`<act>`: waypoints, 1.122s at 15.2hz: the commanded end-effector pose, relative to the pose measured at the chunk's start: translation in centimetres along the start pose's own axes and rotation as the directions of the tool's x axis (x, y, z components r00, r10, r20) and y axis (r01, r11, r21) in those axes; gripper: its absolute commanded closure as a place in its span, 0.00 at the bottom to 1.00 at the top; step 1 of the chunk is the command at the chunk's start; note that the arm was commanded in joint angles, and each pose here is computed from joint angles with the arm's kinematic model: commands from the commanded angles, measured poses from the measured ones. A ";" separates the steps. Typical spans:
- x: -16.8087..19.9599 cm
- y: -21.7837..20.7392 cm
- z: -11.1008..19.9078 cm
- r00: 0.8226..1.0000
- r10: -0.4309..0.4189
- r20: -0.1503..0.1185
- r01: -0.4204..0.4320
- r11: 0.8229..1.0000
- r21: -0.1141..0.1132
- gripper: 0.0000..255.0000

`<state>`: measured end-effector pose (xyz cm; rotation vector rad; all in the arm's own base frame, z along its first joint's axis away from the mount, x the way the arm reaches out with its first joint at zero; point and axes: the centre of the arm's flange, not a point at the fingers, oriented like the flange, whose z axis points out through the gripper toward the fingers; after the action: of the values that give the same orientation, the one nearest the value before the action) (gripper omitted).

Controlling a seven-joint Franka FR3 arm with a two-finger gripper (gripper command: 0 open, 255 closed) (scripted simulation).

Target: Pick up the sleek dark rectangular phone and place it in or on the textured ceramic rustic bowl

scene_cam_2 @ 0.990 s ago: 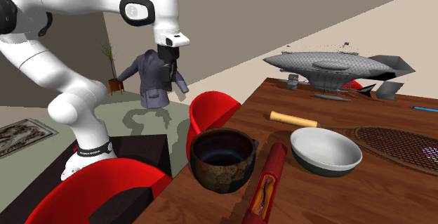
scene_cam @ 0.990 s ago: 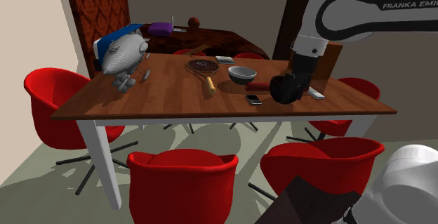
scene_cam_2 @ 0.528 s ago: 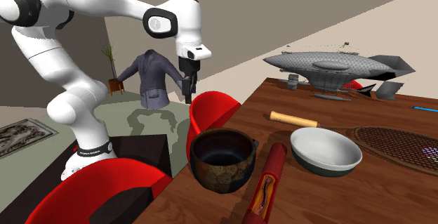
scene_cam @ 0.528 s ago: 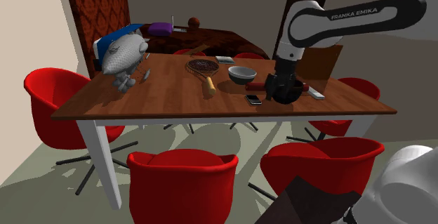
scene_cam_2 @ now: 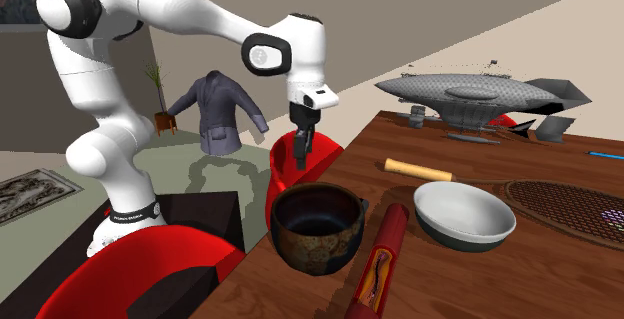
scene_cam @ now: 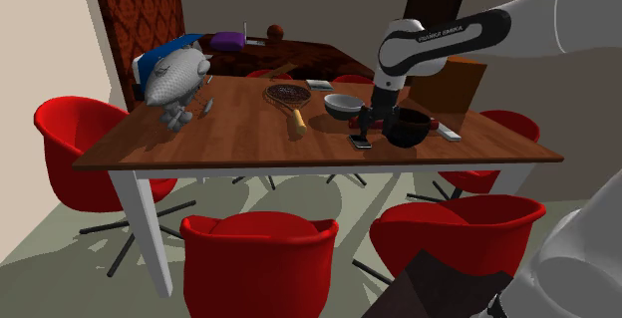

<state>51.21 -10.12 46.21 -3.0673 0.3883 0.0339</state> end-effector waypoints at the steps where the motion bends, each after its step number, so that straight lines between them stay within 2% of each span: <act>1: 2.2 1.1 0.9 1.000 0.026 -0.003 -0.027 1.000 -0.003 0.00; 8: 9.9 4.7 4.1 0.993 0.116 -0.013 -0.116 0.993 -0.010 0.00; 17: 10.0 4.8 8.1 0.993 0.117 -0.013 -0.117 0.993 -0.010 0.00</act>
<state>59.45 -16.89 37.96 -3.0528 0.5701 0.0228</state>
